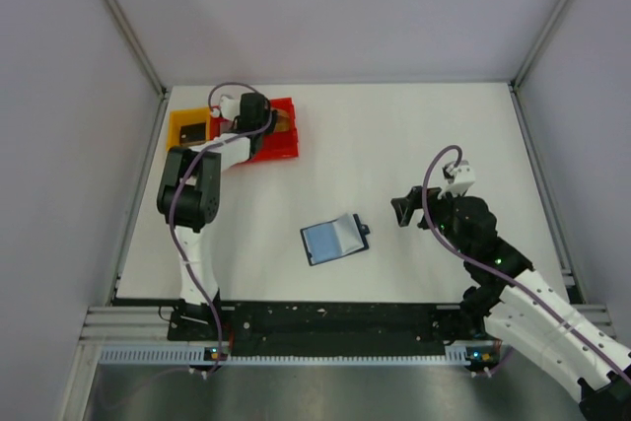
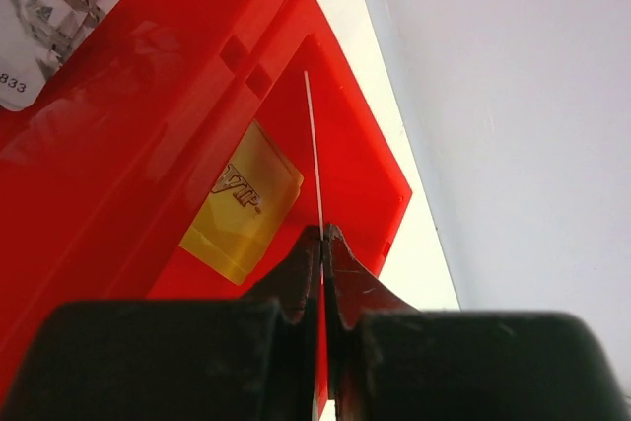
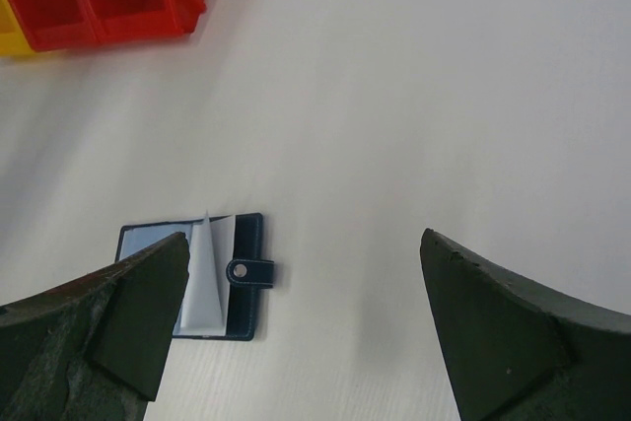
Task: Take the credit cards out of the card holder
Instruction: Place the credit card in the storage box.
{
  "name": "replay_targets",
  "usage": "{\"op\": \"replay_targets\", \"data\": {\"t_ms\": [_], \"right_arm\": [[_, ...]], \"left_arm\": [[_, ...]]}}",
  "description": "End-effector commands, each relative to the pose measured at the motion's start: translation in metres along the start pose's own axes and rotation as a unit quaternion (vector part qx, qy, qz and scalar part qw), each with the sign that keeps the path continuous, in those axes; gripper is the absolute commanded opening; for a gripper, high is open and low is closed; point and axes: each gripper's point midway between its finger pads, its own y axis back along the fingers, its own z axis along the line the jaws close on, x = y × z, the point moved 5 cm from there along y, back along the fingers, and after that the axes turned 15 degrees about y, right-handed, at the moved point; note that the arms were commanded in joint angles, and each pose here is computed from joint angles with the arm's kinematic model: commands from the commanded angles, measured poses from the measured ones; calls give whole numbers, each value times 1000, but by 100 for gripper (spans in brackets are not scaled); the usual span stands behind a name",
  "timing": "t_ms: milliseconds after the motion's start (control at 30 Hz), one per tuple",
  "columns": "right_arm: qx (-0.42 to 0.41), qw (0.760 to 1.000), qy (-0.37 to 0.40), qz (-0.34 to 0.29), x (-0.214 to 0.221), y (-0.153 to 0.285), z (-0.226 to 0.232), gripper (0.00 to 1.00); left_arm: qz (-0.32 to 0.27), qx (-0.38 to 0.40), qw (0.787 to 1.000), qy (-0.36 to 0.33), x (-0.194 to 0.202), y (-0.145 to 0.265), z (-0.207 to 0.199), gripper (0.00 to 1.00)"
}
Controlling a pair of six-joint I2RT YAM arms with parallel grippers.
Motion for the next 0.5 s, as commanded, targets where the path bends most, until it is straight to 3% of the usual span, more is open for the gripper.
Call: {"op": "replay_targets", "data": {"t_ms": [0, 267, 467], "right_arm": [[8, 999, 0, -36, -23, 3, -3, 98], [2, 999, -8, -43, -32, 5, 0, 98], [-11, 999, -21, -43, -39, 10, 4, 99]], "left_arm": [[0, 2, 1000, -13, -1, -9, -14, 2], [-4, -19, 999, -29, -4, 1, -17, 42], [-5, -17, 999, -49, -11, 29, -30, 57]]}}
